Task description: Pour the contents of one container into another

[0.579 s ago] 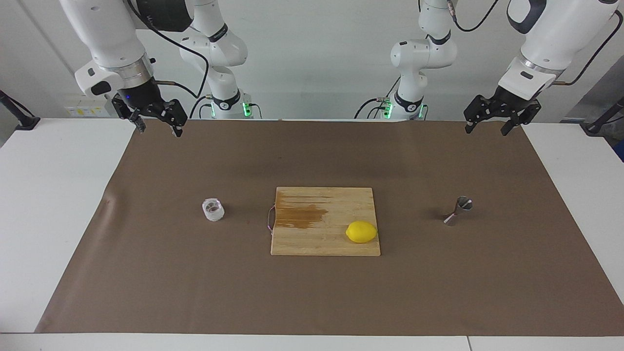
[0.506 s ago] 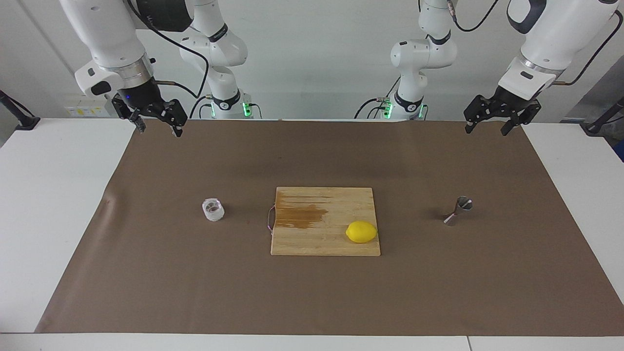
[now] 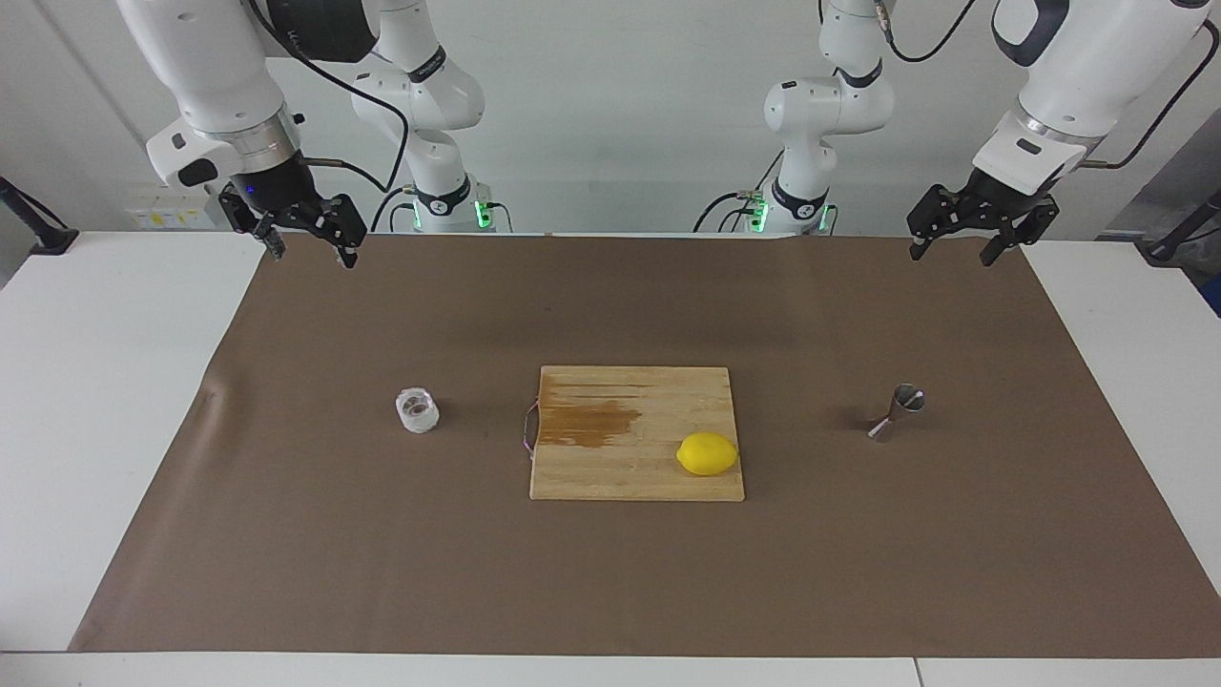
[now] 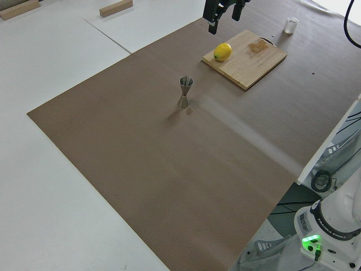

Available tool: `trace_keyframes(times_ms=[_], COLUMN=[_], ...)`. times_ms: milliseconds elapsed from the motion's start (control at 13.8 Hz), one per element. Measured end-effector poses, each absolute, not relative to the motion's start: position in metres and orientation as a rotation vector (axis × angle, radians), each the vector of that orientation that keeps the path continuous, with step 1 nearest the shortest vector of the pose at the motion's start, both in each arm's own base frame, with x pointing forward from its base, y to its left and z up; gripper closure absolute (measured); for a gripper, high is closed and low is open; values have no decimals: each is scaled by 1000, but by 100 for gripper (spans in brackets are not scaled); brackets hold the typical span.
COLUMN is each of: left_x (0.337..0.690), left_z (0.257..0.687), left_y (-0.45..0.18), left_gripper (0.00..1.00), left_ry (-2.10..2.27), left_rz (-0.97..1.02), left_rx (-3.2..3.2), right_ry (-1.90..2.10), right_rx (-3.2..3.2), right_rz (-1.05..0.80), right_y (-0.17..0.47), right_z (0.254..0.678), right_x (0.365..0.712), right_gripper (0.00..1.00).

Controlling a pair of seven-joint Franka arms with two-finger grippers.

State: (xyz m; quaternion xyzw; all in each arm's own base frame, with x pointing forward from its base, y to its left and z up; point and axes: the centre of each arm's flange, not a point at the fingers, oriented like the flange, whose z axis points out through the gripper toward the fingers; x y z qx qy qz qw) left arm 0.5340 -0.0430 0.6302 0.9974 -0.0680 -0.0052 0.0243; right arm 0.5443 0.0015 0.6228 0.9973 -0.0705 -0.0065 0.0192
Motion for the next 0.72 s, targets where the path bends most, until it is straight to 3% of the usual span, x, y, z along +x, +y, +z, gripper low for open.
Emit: trace_keyframes(times_ms=[506, 723], left_x=[540, 557], left_z=[624, 601], left_y=[-16, 10], left_gripper=[0, 0], left_ry=[-25, 303], left_rz=[-26, -54], left_rx=[3091, 3017], right_ry=[-219, -219], right_rx=[3095, 3095], right_rz=[-20, -20], right_y=[1, 1], right_z=[623, 623], right_x=[544, 544], right_gripper=[0, 0])
